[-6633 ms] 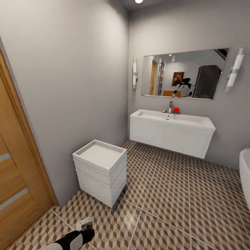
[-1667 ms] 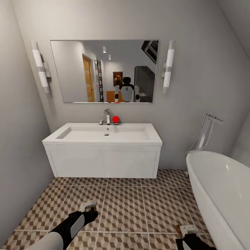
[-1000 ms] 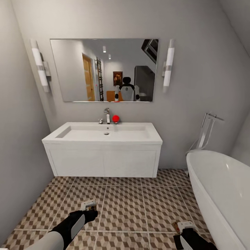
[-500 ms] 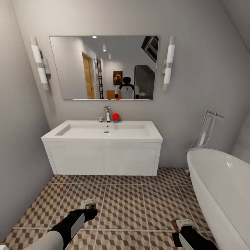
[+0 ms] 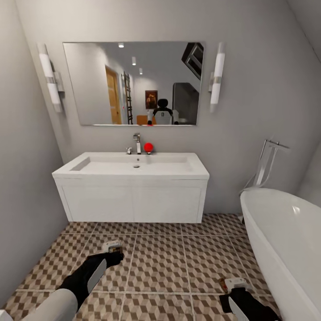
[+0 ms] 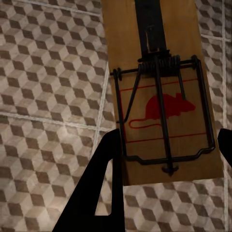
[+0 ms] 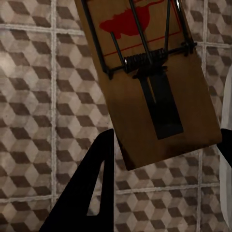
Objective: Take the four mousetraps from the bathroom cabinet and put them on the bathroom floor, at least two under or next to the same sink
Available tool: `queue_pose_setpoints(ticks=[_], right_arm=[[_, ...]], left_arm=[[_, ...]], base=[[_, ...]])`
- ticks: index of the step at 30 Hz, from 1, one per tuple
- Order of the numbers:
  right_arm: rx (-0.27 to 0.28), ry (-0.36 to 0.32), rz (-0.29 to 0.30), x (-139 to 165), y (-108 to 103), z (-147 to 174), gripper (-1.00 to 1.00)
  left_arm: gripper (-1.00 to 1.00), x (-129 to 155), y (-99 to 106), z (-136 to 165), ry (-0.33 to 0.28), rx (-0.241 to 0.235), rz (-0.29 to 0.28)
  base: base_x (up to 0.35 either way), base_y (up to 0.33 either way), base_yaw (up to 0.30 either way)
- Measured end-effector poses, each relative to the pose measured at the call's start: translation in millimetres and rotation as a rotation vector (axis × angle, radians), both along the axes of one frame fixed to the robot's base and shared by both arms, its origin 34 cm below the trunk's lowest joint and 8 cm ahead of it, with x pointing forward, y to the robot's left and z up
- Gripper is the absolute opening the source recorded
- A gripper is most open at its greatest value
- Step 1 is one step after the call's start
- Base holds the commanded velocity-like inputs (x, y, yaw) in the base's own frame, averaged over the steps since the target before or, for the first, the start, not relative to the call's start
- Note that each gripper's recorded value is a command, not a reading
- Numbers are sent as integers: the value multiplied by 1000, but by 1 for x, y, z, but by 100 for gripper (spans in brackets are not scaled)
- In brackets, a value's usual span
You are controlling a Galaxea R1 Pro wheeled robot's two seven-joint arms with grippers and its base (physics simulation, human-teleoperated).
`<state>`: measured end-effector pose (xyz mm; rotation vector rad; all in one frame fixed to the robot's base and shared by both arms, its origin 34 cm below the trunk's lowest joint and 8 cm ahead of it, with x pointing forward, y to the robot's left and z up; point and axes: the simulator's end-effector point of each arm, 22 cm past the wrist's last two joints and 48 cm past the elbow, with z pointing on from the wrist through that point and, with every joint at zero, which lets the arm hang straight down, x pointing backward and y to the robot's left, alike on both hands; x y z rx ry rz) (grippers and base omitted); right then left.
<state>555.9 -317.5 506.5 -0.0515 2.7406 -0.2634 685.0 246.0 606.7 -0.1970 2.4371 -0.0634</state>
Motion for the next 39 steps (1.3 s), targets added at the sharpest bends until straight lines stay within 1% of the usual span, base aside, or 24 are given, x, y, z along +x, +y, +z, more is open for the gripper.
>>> queue_pose_setpoints(ticks=[1,2,4,5,6,9,12,14,15,17,19,23,29,33,36,39], right_arm=[[-1,-21,4,8,3,4,-100],[-43,-70,-10,33,-2,22,-100],[-46,-114,-19,59,-1,38,-100],[-45,-124,-22,65,0,41,-100],[-44,-144,-23,76,1,48,-100],[-37,-198,-27,102,6,64,-100],[-24,-236,-25,116,15,69,-100],[-17,-248,-25,120,20,68,-100],[-11,-253,-24,121,26,66,-100],[-6,-249,-22,119,34,59,-100],[-5,-236,-23,114,38,50,-100],[-11,-215,-29,105,37,31,-100],[-13,-225,-31,102,37,17,-100],[-16,-230,-29,101,36,9,-100],[-16,-232,-27,101,36,4,-100],[-16,-233,-25,100,37,-2,-100]], left_arm=[[-100,3,-2,3,-4,-2,-5],[-100,13,-10,21,-18,-13,-25],[-100,14,-13,25,-9,-11,-36],[-100,14,-12,25,-5,-7,-35],[-100,14,-10,25,1,5,-29],[-100,14,5,25,9,62,12],[-100,14,8,22,10,81,27],[-100,14,8,18,11,84,30],[-100,13,7,16,14,86,30],[-100,11,6,10,20,90,31],[-100,7,6,1,33,91,32],[-100,-2,8,-20,64,99,36],[-100,-8,8,-38,75,100,35],[-100,-4,8,-43,44,101,40],[-100,0,12,-45,13,115,44],[-100,1,14,-49,-2,124,44]], base=[[0,0,0],[0,0,0],[0,0,0],[0,0,0],[0,0,0],[0,0,0],[0,0,0],[0,0,0],[0,0,0],[0,0,0],[0,0,0],[0,0,0],[0,0,0],[0,0,0],[0,0,0],[0,0,0]])
